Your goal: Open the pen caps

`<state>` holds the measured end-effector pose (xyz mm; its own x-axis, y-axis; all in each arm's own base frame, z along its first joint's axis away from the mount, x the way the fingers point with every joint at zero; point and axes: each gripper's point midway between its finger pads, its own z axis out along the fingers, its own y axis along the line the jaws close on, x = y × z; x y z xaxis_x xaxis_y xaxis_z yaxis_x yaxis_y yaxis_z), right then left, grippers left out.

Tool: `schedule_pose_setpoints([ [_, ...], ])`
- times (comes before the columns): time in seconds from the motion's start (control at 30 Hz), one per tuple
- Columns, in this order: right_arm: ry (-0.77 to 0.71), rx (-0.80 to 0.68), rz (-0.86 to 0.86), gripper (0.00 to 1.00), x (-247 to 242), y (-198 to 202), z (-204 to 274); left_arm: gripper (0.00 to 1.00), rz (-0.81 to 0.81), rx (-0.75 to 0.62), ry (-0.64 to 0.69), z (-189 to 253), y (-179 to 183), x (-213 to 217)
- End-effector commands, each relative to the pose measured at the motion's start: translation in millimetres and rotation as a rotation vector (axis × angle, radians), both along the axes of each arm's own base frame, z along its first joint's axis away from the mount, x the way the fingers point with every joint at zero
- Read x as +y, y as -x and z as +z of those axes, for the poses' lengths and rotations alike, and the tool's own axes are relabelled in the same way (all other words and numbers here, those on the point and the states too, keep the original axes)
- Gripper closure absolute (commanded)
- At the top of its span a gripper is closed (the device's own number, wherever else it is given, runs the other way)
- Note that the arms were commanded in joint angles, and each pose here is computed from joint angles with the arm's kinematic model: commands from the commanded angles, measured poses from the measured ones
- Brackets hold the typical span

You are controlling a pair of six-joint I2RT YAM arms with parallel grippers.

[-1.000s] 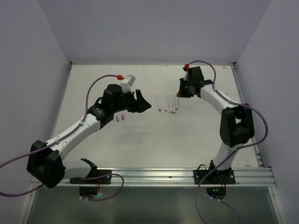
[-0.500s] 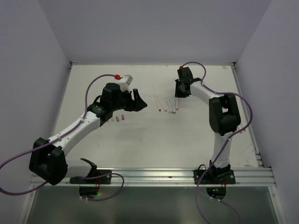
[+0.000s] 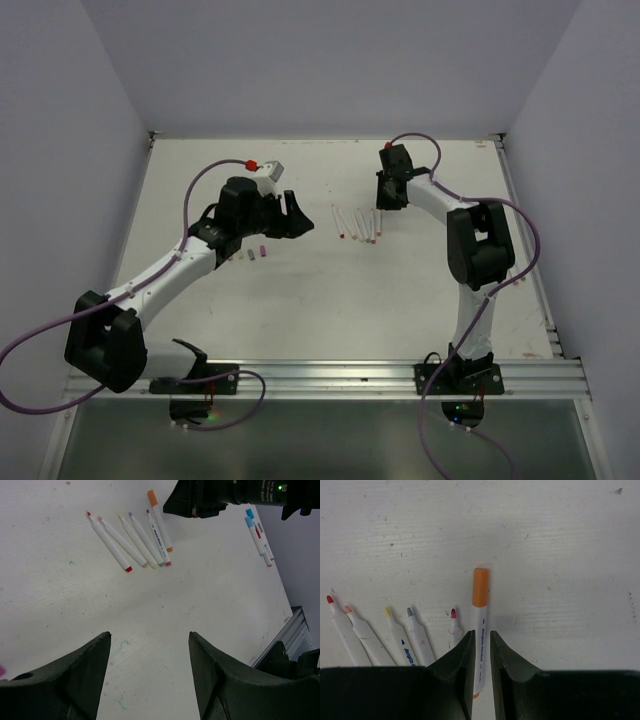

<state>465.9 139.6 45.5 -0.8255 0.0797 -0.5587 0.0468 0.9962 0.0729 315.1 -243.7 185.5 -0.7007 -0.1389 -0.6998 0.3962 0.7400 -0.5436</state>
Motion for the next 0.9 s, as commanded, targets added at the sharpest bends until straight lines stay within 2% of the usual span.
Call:
schedule_pose_setpoints([
  [0.0, 0.012, 0.002, 0.000, 0.78, -0.9, 0.1, -5.9, 0.34, -0.026, -0.025, 0.011, 5.3, -0.5, -0.7],
  [0.6, 0.106, 0.084, 0.018, 0.77, 4.1, 35.4, -33.9, 0.33, -0.024, -0.012, 0.028, 3.8, 1.7, 0.0],
  [0.63, 0.118, 0.089, 0.017, 0.79, 2.3, 37.3, -34.7, 0.33, -0.022, -0.014, 0.029, 4.7, 1.1, -0.1],
  [0.7, 0.130, 0.082, 0.015, 0.98, 1.1, 38.4, -33.9, 0.33, -0.020, 0.000, 0.025, -0.3, 1.5, 0.0],
  [0.87, 0.122, -0.014, 0.011, 1.00, -6.3, 44.6, -12.2, 0.33, -0.042, 0.028, 0.069, 1.3, 2.5, -7.1],
])
